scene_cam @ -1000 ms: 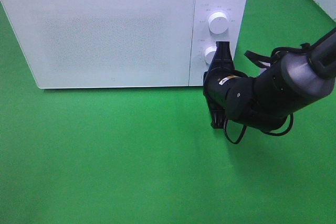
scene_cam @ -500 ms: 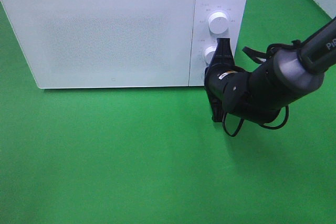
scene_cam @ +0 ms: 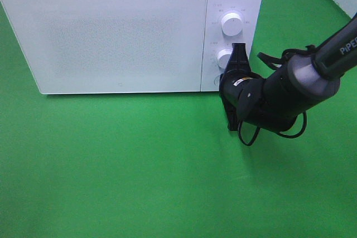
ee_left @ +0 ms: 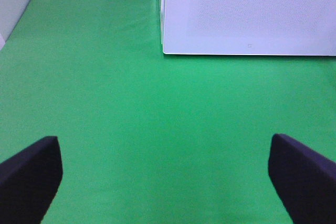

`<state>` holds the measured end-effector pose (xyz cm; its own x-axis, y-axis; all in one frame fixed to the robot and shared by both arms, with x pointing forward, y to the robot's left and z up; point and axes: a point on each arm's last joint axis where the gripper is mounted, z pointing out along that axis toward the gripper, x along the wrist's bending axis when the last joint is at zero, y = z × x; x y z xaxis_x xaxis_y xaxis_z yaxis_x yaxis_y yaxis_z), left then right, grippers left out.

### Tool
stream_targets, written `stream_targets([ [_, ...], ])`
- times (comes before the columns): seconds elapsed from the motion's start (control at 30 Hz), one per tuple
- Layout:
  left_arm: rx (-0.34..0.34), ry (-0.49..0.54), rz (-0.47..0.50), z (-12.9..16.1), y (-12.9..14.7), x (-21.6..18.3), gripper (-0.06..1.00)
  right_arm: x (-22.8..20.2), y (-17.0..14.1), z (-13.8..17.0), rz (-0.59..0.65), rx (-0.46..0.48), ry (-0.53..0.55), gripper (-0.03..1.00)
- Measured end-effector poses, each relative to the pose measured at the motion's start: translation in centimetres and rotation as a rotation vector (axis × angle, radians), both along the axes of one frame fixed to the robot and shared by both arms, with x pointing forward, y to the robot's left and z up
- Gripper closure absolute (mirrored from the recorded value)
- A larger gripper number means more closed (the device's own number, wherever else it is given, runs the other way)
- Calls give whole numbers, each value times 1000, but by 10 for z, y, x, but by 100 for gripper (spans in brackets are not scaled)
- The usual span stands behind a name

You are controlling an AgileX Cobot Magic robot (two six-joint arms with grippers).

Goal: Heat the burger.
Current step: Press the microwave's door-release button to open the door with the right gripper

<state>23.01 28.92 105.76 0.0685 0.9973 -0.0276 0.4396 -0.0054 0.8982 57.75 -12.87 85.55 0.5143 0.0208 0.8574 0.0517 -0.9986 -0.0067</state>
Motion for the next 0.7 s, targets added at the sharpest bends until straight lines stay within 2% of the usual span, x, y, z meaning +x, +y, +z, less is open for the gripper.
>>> stream_targets([
  [0.33,0,0,0,0,0,0,-5,0,0,0,5,-10,-6,96],
  [0.7,0,0,0,0,0,0,-5,2,8,4,-11,37,-20,96],
])
